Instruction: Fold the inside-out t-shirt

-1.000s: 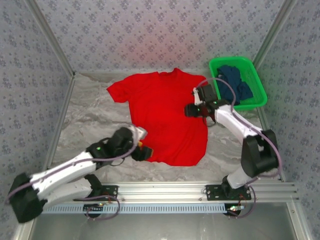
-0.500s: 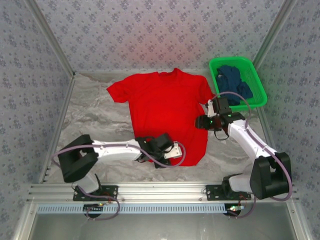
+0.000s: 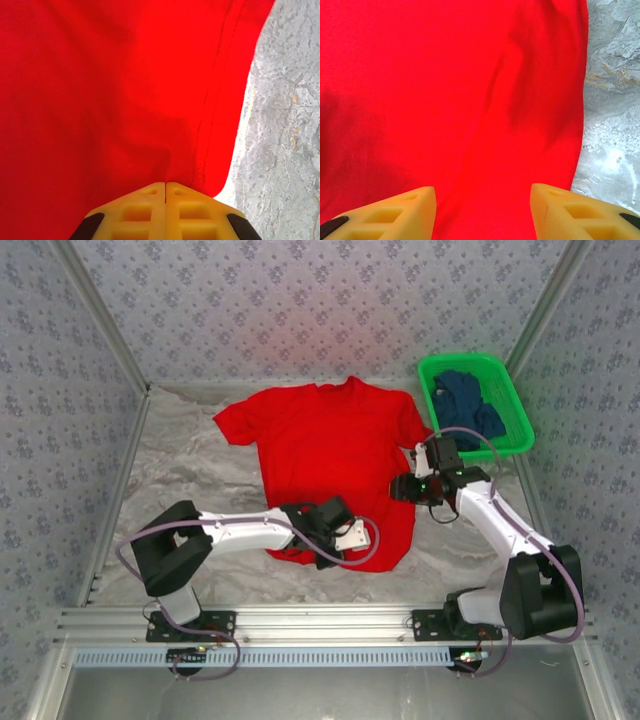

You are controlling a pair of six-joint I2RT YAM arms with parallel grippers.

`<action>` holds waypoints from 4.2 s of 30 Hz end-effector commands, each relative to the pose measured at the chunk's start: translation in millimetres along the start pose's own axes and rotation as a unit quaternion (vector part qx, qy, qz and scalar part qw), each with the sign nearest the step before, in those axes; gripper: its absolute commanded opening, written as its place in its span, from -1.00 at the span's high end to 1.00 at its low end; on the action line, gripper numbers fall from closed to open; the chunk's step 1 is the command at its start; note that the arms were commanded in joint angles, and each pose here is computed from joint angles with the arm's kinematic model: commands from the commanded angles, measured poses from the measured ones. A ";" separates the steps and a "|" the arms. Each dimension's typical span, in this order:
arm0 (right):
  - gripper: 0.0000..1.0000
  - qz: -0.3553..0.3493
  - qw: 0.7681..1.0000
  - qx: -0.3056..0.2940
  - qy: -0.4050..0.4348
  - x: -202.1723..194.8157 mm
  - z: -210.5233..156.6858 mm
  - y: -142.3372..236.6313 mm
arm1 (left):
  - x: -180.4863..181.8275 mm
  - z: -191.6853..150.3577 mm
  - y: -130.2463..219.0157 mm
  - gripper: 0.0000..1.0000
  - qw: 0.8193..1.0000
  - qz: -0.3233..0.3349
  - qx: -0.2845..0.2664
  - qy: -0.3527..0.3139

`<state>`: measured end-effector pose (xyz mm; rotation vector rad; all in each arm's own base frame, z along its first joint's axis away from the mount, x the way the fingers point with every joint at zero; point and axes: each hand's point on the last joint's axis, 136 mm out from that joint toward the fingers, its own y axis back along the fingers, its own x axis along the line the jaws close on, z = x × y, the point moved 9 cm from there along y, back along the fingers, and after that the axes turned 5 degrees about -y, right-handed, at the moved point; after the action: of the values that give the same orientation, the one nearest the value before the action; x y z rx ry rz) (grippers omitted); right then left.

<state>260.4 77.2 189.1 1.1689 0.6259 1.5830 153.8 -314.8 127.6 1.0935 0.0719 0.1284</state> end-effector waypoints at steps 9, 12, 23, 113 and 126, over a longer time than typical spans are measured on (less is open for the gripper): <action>-0.15 0.094 0.992 -0.007 0.084 31.7 -47.7 26.2 | 37.8 12.3 62.0 1.00 0.973 -0.096 -0.111 0.180; -0.22 0.114 0.984 -0.015 0.135 50.2 -65.3 19.5 | 50.7 10.4 72.5 1.00 0.959 -0.112 -0.136 0.220; -0.44 0.088 0.948 -0.111 0.285 86.3 -87.3 -31.8 | 69.4 1.9 84.5 1.00 0.935 -0.143 -0.168 0.279; 0.59 -0.011 0.925 -0.293 0.241 138.6 -63.5 -133.3 | 66.3 99.2 226.9 1.00 0.895 -0.097 -0.323 0.291; 0.58 -0.016 0.939 -0.270 0.213 169.6 -53.2 -156.9 | 61.8 99.5 223.2 1.00 0.900 -0.059 -0.322 0.289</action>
<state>283.8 289.4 110.4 0.3942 0.3891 1.8717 216.3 -297.3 358.7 0.3857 0.6351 0.3165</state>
